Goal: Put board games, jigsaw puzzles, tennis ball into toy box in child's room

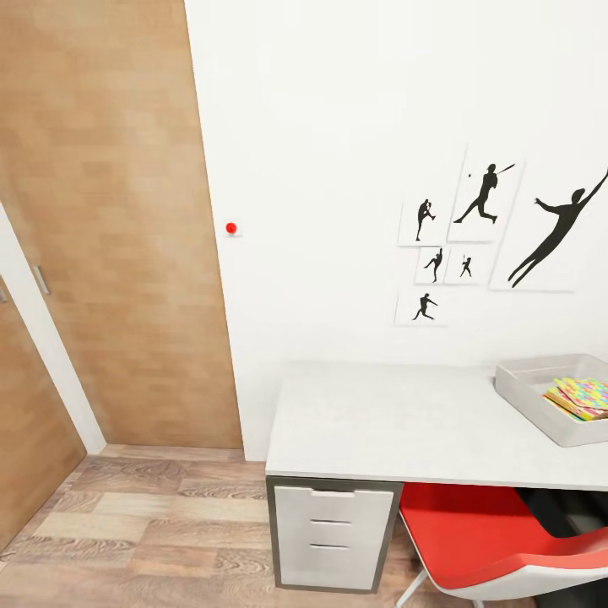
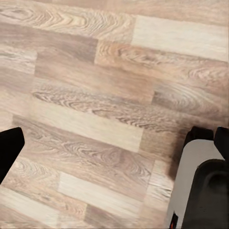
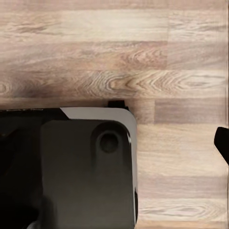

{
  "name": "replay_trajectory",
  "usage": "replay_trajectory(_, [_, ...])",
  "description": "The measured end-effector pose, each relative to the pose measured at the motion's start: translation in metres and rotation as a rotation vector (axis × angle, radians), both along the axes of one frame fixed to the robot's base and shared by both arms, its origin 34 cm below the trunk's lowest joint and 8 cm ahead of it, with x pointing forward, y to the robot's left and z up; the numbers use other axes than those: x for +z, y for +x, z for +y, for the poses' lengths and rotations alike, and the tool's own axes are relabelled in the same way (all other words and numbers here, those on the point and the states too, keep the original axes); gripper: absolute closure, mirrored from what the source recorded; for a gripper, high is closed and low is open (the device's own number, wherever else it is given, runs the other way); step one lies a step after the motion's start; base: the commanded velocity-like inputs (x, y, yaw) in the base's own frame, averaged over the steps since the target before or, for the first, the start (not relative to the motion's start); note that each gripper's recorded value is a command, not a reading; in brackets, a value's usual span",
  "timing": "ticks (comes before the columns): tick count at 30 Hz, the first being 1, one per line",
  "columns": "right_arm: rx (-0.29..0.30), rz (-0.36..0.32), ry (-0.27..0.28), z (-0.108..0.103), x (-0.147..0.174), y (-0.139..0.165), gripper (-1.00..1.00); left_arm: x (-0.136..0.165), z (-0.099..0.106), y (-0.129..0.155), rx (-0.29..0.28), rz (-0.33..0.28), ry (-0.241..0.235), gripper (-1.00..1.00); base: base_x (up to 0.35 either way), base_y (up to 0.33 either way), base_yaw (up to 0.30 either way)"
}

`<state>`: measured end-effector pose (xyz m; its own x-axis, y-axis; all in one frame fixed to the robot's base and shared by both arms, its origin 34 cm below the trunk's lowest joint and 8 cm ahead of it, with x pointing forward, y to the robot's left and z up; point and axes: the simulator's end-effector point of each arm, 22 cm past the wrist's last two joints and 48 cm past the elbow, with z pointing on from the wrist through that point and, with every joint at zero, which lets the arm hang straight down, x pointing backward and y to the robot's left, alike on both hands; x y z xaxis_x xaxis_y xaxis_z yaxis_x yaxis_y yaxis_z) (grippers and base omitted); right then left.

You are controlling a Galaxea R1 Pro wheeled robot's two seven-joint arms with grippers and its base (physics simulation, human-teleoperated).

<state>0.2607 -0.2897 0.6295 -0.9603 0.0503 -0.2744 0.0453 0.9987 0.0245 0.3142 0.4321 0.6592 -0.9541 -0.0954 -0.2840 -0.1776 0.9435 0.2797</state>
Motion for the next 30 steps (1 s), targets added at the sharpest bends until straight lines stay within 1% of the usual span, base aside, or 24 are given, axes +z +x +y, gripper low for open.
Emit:
replay_trajectory(1, [-0.001, -0.006, -0.006, -0.001, 0.0, -0.001, -1.0, -0.003, -0.004, -0.008, -0.001, 0.01, -0.002, -1.0, 0.0, 0.0, 0.0])
replay_trajectory(2, [-0.004, -0.008, -0.017, -0.003, -0.001, -0.008, -1.0, -0.007, -0.009, -0.025, 0.0, 0.031, -0.005, -1.0, 0.0, 0.0, 0.0])
replay_trajectory(3, [-0.005, -0.005, -0.024, -0.004, -0.001, -0.013, -1.0, -0.01, -0.011, -0.034, -0.002, 0.042, -0.007, -1.0, 0.0, 0.0, 0.0])
replay_trajectory(4, [-0.009, 0.005, -0.036, -0.007, -0.003, -0.026, -1.0, -0.014, -0.014, -0.052, -0.001, 0.063, -0.009, -1.0, 0.0, 0.0, 0.0])
replay_trajectory(6, [-0.014, 0.018, -0.049, -0.009, -0.004, -0.039, -1.0, -0.017, -0.017, -0.068, -0.003, 0.084, -0.011, -1.0, 0.0, 0.0, 0.0])
replay_trajectory(7, [-0.02, 0.03, -0.063, -0.013, -0.005, -0.051, -1.0, -0.019, -0.019, -0.083, -0.002, 0.102, -0.014, -1.0, 0.0, 0.0, 0.0])
replay_trajectory(8, [-0.024, 0.036, -0.07, -0.014, -0.005, -0.057, -1.0, -0.02, -0.02, -0.09, -0.002, 0.111, -0.015, -1.0, 0.0, 0.0, 0.0])
replay_trajectory(11, [-0.043, 0.069, -0.107, -0.023, -0.007, -0.085, -1.0, -0.024, -0.024, -0.125, -0.002, 0.158, -0.019, -1.0, 0.0, 0.0, 0.0])
replay_trajectory(13, [-0.046, 0.084, -0.119, -0.026, -0.007, -0.097, -1.0, -0.025, -0.025, -0.138, -0.004, 0.176, -0.021, -1.0, 0.0, 0.0, 0.0])
replay_trajectory(17, [-0.048, 0.109, -0.128, -0.027, -0.007, -0.115, -1.0, -0.028, -0.035, -0.162, -0.005, 0.212, -0.036, -1.0, 0.0, 0.0, 0.0])
replay_trajectory(18, [-0.048, 0.116, -0.128, -0.026, -0.007, -0.121, -1.0, -0.029, -0.037, -0.173, -0.008, 0.228, -0.038, -1.0, 0.0, 0.0, 0.0])
replay_trajectory(21, [-0.05, 0.13, -0.13, -0.027, -0.007, -0.13, -1.0, -0.029, -0.037, -0.19, -0.025, 0.255, -0.036, -1.0, 0.0, 0.0, 0.0])
replay_trajectory(24, [-0.054, 0.136, -0.135, -0.029, -0.007, -0.135, -1.0, -0.028, -0.036, -0.2, -0.048, 0.273, -0.032, -1.0, 0.0, 0.0, 0.0])
replay_trajectory(27, [-0.063, 0.141, -0.166, -0.039, -0.006, -0.139, -1.0, -0.028, -0.036, -0.214, -0.062, 0.293, -0.031, -1.0, 0.0, 0.0, 0.0])
replay_trajectory(30, [-0.068, 0.144, -0.193, -0.045, -0.005, -0.14, -1.0, -0.028, -0.037, -0.22, -0.066, 0.302, -0.032, -1.0, 0.0, 0.0, 0.0])
